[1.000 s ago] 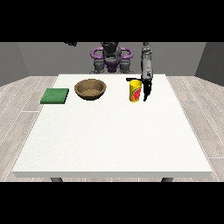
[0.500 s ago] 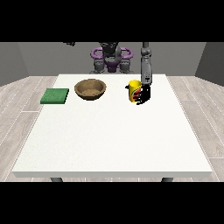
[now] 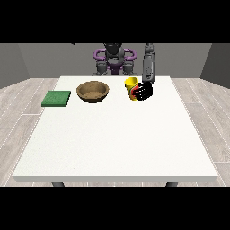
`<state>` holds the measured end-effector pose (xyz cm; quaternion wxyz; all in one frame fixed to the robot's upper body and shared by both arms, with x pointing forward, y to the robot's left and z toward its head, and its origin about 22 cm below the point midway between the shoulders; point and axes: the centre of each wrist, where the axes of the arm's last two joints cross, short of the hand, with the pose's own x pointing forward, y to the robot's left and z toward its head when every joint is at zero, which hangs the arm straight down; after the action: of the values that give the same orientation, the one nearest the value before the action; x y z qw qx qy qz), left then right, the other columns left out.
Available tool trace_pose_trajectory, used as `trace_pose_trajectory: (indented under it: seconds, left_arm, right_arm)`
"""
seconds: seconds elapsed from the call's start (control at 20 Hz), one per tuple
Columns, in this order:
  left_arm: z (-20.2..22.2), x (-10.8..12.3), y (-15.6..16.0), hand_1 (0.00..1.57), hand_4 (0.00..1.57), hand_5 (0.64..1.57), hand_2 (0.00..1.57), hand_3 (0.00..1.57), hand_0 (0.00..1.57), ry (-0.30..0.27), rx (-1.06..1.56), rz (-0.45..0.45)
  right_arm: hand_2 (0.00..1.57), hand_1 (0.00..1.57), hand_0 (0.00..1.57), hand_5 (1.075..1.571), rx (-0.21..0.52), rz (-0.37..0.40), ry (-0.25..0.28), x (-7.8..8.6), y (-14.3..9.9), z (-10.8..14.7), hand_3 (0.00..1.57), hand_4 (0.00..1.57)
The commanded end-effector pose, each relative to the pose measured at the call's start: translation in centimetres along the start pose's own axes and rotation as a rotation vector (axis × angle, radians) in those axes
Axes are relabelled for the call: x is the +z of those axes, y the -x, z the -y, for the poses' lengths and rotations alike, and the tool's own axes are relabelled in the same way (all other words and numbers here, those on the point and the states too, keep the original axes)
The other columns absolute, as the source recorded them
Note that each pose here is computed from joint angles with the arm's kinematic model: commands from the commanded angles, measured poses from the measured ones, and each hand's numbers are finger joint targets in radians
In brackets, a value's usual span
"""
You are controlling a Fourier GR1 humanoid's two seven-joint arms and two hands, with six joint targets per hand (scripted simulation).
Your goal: Pick the cup and pour the ball into the bowl, then pick the bowl and place it on the pad
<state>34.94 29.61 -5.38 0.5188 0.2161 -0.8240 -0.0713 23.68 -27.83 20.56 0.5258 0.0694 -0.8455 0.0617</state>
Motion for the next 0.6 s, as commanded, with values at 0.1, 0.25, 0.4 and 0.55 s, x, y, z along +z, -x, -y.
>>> trace_pose_trajectory:
  seconds: [0.1, 0.25, 0.4, 0.55]
  left_arm:
    - [3.2, -3.0, -2.6, 1.37, 1.11, 1.506, 1.57, 1.57, 1.37, 0.095, -0.184, -0.020]
    - [4.9, -4.1, -3.8, 1.39, 1.10, 1.526, 1.57, 1.57, 1.39, 0.106, -0.317, 0.033]
    - [4.9, -6.1, -4.8, 1.41, 1.03, 1.552, 1.57, 1.57, 1.41, 0.048, -0.492, 0.048]
    - [6.1, -7.7, -6.1, 1.41, 0.94, 1.564, 1.57, 1.57, 1.41, 0.059, -0.586, 0.047]
  right_arm:
    - [0.00, 0.00, 0.00, 1.560, -0.006, -0.110, 0.064, -0.4, 1.9, 2.0, 0.00, 0.23]
    - [0.00, 0.00, 0.00, 1.560, -0.016, -0.089, 0.043, -0.5, 2.7, 1.3, 0.00, 0.24]
    - [0.00, 0.00, 0.00, 1.562, -0.028, -0.042, -0.001, -1.0, 2.3, 1.0, 0.00, 0.26]
    - [0.00, 0.00, 0.00, 1.561, -0.034, -0.092, 0.004, -1.1, 3.2, 1.2, 0.00, 0.29]
